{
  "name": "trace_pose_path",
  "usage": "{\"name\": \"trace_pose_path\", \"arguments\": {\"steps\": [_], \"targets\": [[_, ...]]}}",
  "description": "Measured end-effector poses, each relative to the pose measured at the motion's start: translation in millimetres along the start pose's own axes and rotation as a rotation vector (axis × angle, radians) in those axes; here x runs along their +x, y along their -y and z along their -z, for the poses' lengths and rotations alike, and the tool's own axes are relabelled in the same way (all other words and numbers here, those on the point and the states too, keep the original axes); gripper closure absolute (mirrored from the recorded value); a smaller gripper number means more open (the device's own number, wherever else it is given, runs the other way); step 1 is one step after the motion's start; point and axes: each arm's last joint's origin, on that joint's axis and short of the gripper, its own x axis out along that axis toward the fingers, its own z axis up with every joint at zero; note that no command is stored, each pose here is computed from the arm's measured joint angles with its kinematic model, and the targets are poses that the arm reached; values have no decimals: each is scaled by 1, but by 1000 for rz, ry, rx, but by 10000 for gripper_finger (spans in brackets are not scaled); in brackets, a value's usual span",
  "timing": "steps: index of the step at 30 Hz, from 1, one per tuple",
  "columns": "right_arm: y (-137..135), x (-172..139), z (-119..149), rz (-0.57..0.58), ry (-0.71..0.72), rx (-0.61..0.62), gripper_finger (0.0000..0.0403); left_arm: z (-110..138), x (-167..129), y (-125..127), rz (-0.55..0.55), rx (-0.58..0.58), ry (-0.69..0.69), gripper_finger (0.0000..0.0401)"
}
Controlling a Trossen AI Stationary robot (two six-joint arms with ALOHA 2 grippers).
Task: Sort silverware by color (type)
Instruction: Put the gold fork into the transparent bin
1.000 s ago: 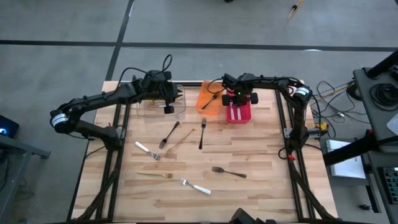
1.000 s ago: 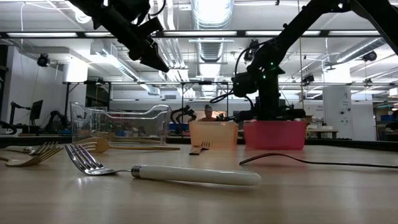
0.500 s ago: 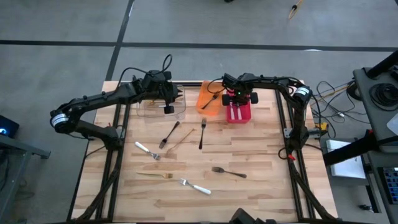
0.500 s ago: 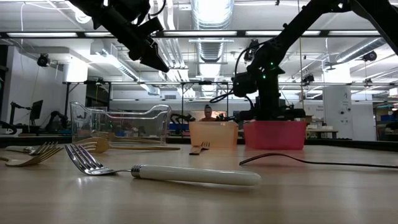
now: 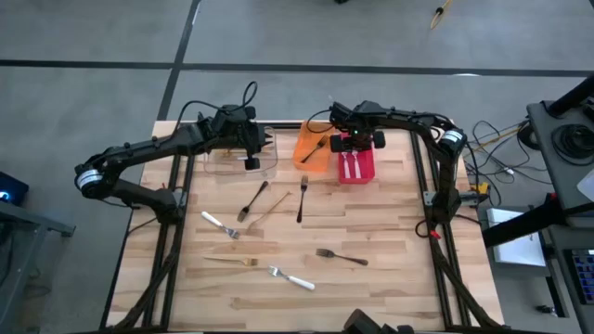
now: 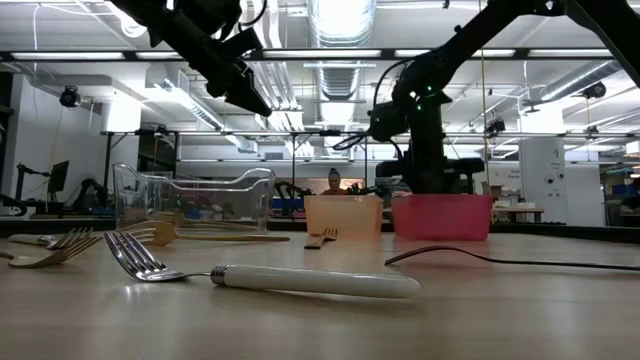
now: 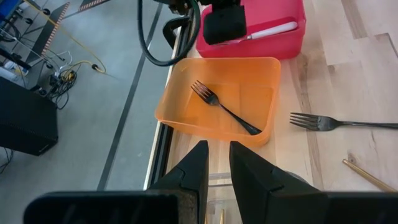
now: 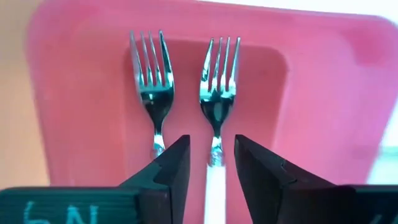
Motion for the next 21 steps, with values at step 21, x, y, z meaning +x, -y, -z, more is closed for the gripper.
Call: {"name": "trace_pose_path", "arguments": {"steps": [21], "targets": [[-50,-78,81,216,506,-669,317,6,-2,15,88,-291,-128,353]]}}
